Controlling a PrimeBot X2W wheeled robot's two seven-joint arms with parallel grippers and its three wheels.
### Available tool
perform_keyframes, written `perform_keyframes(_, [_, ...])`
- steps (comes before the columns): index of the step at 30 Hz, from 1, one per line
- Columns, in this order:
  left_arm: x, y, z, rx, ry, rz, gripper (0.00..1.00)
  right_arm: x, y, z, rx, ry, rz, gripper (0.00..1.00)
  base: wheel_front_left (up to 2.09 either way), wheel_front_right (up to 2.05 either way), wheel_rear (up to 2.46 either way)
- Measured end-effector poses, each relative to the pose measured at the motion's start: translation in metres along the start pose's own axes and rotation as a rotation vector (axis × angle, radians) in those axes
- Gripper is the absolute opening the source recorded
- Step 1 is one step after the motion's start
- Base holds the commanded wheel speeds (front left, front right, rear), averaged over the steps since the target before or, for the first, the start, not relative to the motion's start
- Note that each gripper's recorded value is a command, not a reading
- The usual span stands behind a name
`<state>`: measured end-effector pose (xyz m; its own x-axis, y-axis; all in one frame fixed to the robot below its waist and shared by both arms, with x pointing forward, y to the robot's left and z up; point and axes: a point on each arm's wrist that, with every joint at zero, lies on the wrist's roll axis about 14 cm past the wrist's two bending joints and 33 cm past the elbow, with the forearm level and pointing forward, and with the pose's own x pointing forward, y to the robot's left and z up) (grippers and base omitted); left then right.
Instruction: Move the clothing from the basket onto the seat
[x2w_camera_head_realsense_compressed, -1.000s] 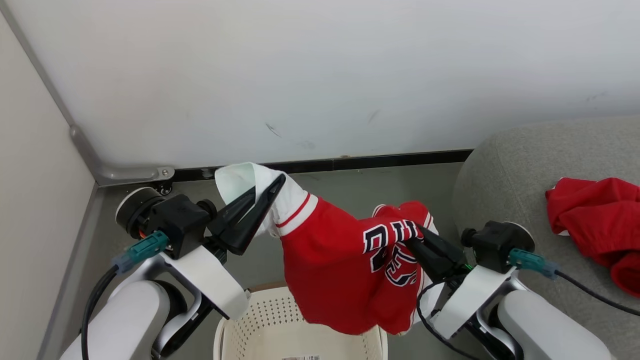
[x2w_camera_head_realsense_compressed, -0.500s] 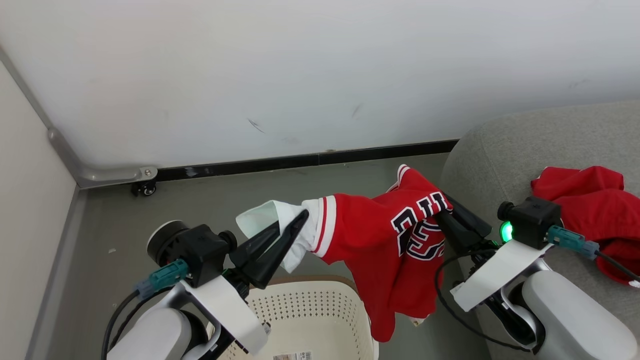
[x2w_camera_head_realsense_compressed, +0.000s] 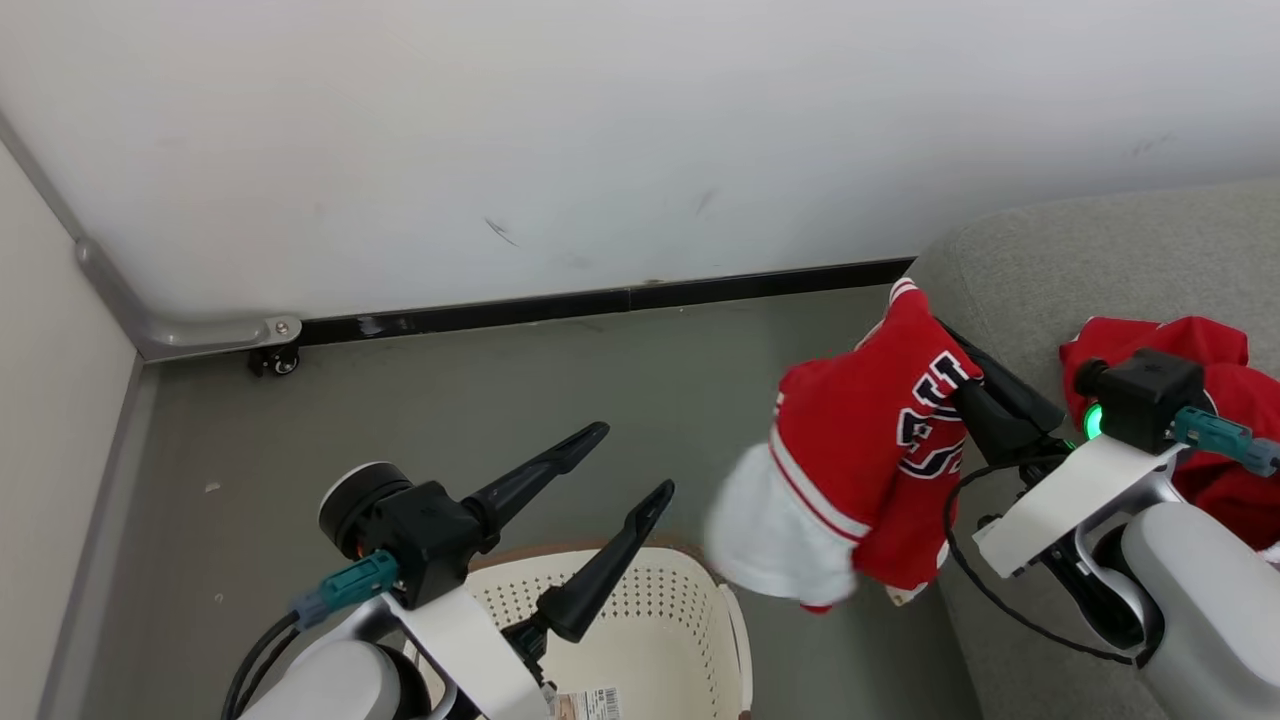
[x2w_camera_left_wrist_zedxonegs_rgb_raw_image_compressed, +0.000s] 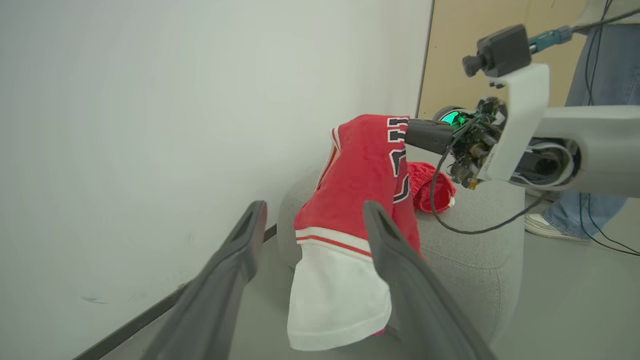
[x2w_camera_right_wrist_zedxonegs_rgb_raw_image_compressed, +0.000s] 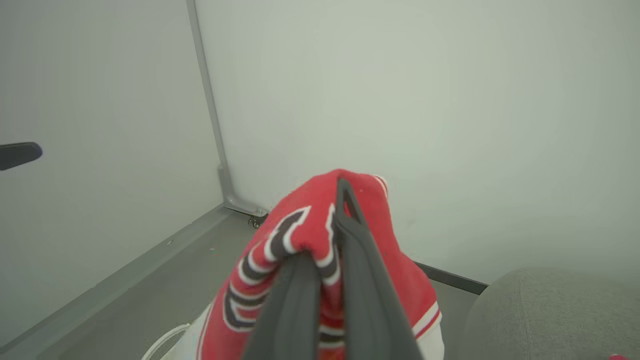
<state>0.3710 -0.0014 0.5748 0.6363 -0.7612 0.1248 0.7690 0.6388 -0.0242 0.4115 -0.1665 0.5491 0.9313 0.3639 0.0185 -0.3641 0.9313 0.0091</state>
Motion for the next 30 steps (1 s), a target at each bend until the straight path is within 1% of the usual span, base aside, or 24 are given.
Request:
perform_keyframes(11, [0.004, -0.023, -0.015, -0.026, 0.033, -0.084, 1.0, -0.01, -0.026, 0.001, -0.017, 0.015, -0.064, 0.0, 0.0, 0.0, 0.0])
perform_keyframes(22, [0.011, -0.039, -0.021, -0.054, 0.036, -0.144, 1.0, -0.021, -0.036, 0.006, -0.02, 0.003, -0.098, 0.0, 0.0, 0.0, 0.0])
perform_keyframes(30, [0.02, -0.053, -0.022, -0.067, 0.036, -0.202, 1.0, -0.036, -0.054, 0.01, -0.024, -0.003, -0.158, 0.0, 0.0, 0.0, 0.0])
